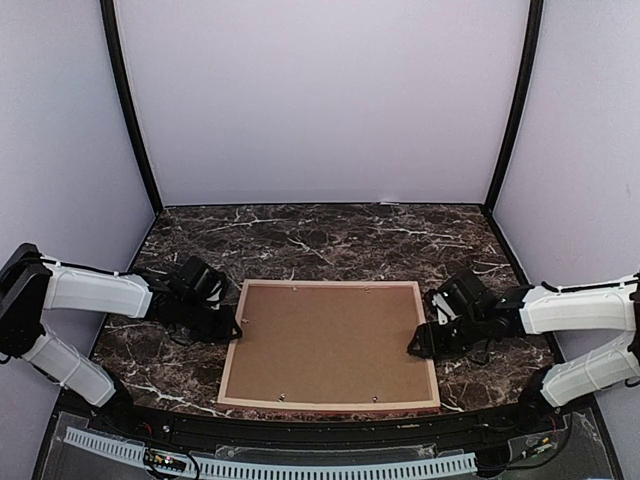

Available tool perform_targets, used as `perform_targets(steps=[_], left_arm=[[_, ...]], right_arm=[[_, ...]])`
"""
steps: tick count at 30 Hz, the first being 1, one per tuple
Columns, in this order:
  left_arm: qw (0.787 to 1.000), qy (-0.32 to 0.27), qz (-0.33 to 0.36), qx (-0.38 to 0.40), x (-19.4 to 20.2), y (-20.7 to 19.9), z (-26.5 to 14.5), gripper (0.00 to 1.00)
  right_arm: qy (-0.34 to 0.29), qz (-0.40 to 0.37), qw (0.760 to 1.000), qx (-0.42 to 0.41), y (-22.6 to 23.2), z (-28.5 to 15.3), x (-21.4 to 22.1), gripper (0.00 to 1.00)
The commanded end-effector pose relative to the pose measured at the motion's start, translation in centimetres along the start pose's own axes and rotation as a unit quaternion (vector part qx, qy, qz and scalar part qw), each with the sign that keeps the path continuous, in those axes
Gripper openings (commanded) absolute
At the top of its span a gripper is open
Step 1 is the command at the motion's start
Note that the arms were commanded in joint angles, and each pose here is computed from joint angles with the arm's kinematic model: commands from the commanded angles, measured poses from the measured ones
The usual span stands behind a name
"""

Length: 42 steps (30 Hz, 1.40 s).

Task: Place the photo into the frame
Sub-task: Press the fastener onto the backboard.

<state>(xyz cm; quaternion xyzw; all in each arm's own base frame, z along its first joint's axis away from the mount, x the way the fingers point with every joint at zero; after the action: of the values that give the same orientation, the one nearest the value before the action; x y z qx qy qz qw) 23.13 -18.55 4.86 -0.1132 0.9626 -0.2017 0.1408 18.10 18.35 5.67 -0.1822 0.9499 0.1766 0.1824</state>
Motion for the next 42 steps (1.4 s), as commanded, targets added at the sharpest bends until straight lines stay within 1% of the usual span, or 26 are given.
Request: perform_targets(steps=[1,11,18,29,34,42], left_arm=[[0.998,0.031,-0.001,-0.051,1.9,2.6,0.9,0.24],[0.998,0.034,0.002,-0.052,2.0,2.6,1.0,0.24],[0.998,0.036,0.003,-0.052,2.1,2.7,1.0,0.24],[0.998,0.039,0.005,-0.052,2.1,2.6,1.1,0.24],[0.998,0.04,0.005,-0.051,2.1,2.6,1.1,0.24],[0.998,0.042,0.007,-0.05,2.1,2.4,1.2,0.24]], right_arm=[[0.017,-0.007,1.0,-0.005,0.5,0.7,0.9,0.65],[0.043,-0.04,0.998,0.029,0.0,1.3,1.5,0.62],[0.043,-0.062,0.996,0.043,-0.3,1.3,1.1,0.6],[0.049,-0.071,0.995,0.056,-0.6,1.8,1.0,0.56],[0.041,-0.059,0.994,0.077,-1.0,1.6,0.4,0.5],[0.013,-0.019,0.998,0.052,0.0,1.9,-0.9,0.42]])
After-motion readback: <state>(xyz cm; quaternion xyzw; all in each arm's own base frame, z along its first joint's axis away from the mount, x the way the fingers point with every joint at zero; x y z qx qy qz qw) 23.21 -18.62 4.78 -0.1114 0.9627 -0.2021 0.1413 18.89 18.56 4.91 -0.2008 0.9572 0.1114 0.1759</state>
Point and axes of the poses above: each gripper's point midway between its finger pads, its own z axis out along the fingers, its own y axis along the line the jaws close on, x = y × z, the point moved 3 cm from there along -z, back along the fingers, and after that the axes turned 12 degrees about -z, right-handed, at the moved point
